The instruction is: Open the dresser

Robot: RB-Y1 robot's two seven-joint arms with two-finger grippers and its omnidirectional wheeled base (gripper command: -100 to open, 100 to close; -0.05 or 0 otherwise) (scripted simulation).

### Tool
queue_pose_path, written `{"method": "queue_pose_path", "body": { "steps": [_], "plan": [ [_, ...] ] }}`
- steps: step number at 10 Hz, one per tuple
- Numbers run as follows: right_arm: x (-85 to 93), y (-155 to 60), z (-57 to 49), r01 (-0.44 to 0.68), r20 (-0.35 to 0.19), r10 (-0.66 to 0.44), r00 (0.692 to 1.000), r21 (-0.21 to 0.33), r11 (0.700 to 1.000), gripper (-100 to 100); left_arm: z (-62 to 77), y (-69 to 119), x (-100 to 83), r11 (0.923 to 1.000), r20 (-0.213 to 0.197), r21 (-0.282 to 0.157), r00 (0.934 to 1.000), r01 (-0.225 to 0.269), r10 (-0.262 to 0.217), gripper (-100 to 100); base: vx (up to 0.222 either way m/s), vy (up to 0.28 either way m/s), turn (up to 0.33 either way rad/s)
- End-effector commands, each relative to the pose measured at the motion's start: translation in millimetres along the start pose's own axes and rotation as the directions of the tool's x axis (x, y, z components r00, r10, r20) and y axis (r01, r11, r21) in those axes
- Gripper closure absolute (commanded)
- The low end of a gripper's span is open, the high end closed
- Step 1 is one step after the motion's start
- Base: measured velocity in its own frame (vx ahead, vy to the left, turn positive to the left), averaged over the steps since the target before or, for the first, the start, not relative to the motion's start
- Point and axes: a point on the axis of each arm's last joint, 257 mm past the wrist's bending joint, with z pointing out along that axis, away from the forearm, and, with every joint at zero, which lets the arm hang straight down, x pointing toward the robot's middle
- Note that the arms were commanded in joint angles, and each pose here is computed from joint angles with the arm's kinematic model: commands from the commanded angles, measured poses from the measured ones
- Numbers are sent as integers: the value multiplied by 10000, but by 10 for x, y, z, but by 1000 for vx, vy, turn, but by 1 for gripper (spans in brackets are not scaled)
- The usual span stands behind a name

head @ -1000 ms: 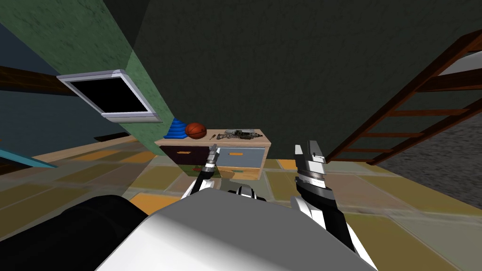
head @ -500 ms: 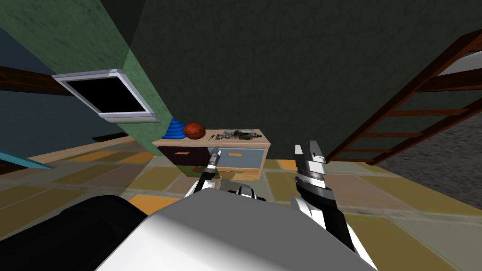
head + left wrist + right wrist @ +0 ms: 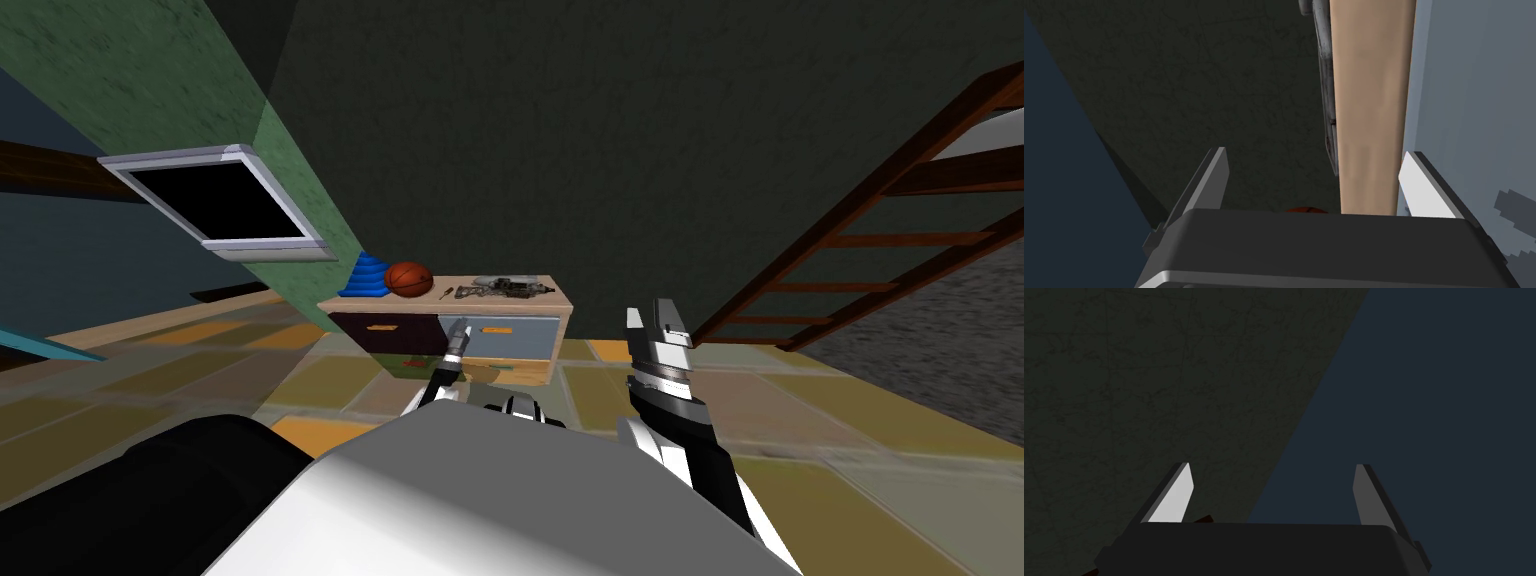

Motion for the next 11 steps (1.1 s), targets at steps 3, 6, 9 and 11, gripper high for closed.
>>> {"method": "queue_pose_path", "body": {
  "steps": [3, 6, 9, 11],
  "plan": [
    [0, 0, 0, 0, 0, 0, 10000, 0, 10000, 0, -119, 476, 47, 9956, 11, -939, 10000, 80, -79, -100, 32, -24, -7],
    [0, 0, 0, 0, 0, 0, 10000, 0, 10000, 0, -186, 684, 85, 9907, 35, -1350, 9999, 155, -152, -100, 26, -16, -5],
    [0, 0, 0, 0, 0, 0, 10000, 0, 10000, 0, -290, 960, 175, 9808, 140, -1913, 9993, 380, -360, -100, 28, -20, -8],
    [0, 0, 0, 0, 0, 0, 10000, 0, 10000, 0, -356, 1108, 271, 9727, 283, -2226, 9978, 648, -600, -100, 28, -23, -7]
  ]
}}
